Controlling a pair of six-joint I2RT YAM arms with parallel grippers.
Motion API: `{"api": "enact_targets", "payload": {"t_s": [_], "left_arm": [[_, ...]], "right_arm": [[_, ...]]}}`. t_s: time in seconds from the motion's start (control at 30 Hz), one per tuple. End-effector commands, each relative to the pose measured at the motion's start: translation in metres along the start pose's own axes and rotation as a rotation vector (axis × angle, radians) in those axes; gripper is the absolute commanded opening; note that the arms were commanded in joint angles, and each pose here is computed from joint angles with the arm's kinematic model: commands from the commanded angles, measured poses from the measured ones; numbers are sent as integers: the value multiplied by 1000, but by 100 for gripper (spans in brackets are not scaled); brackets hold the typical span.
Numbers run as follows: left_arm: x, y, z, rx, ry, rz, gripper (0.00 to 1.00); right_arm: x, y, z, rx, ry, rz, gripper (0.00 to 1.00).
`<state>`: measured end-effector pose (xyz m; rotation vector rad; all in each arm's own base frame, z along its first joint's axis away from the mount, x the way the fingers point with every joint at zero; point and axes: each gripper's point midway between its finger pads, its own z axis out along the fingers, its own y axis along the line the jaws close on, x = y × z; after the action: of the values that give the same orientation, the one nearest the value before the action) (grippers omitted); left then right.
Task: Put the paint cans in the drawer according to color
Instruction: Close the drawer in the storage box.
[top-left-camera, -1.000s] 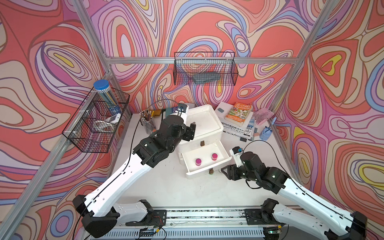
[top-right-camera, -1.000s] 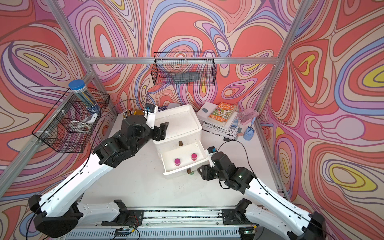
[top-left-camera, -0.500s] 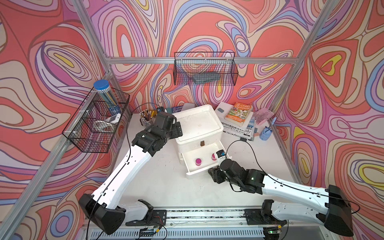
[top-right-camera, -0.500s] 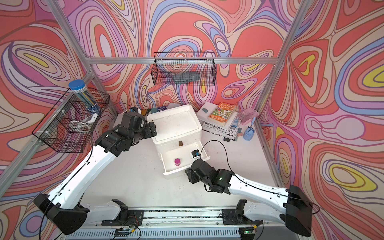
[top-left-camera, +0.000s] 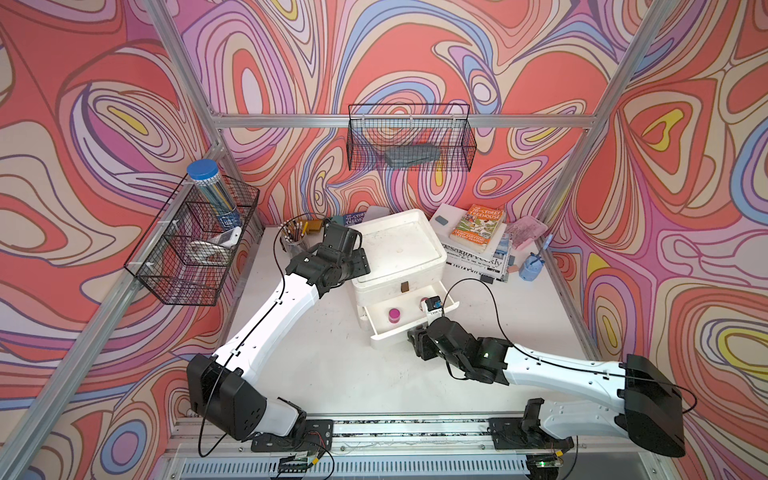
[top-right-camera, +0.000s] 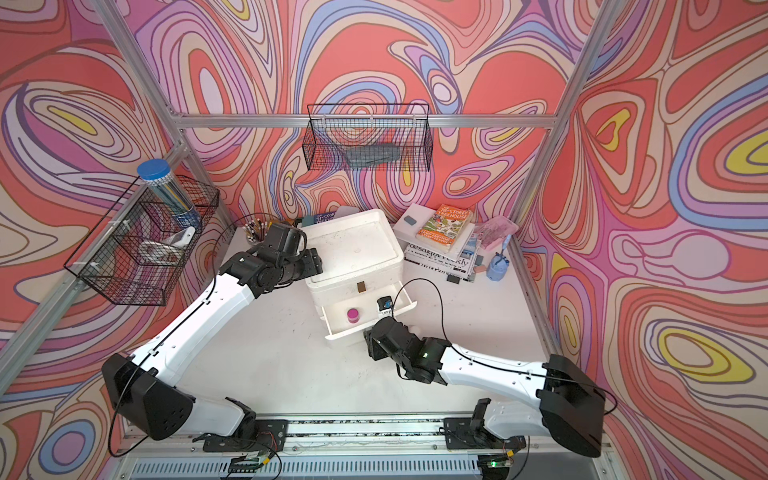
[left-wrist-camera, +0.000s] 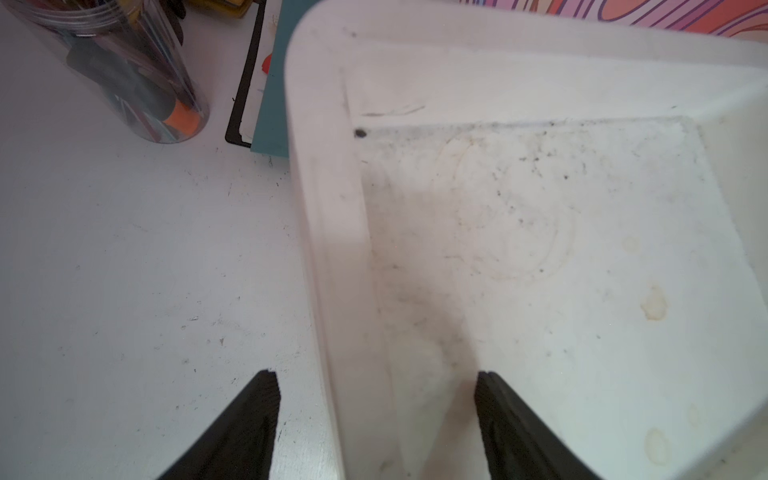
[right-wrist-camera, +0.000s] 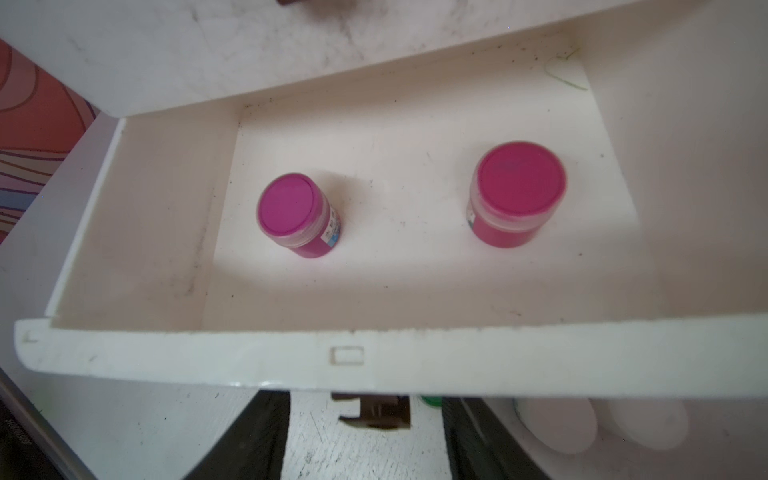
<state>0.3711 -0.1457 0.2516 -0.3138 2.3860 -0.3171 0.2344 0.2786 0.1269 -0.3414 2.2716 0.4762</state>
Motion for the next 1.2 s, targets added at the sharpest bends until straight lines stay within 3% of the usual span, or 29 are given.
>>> {"api": "enact_targets", "payload": {"t_s": [0.0, 0.13, 0.4, 0.77, 1.17], "left_arm": [[13, 3, 13, -12, 58, -6, 62], [21, 6, 19, -15, 74, -12, 54], [34, 14, 23, -29, 104, -16, 50], [43, 10, 27, 1, 125, -55, 40], [51, 5, 24, 46, 138, -147, 36]], "right_arm": [[-38, 19, 3, -44, -137, 41, 62], [-48, 25, 15, -45, -176, 41, 62], [-66, 35, 33, -46, -245, 53, 62], [-87, 65, 39, -165, -316, 76, 63], [-103, 60, 67, -139, -352, 101, 63]]}}
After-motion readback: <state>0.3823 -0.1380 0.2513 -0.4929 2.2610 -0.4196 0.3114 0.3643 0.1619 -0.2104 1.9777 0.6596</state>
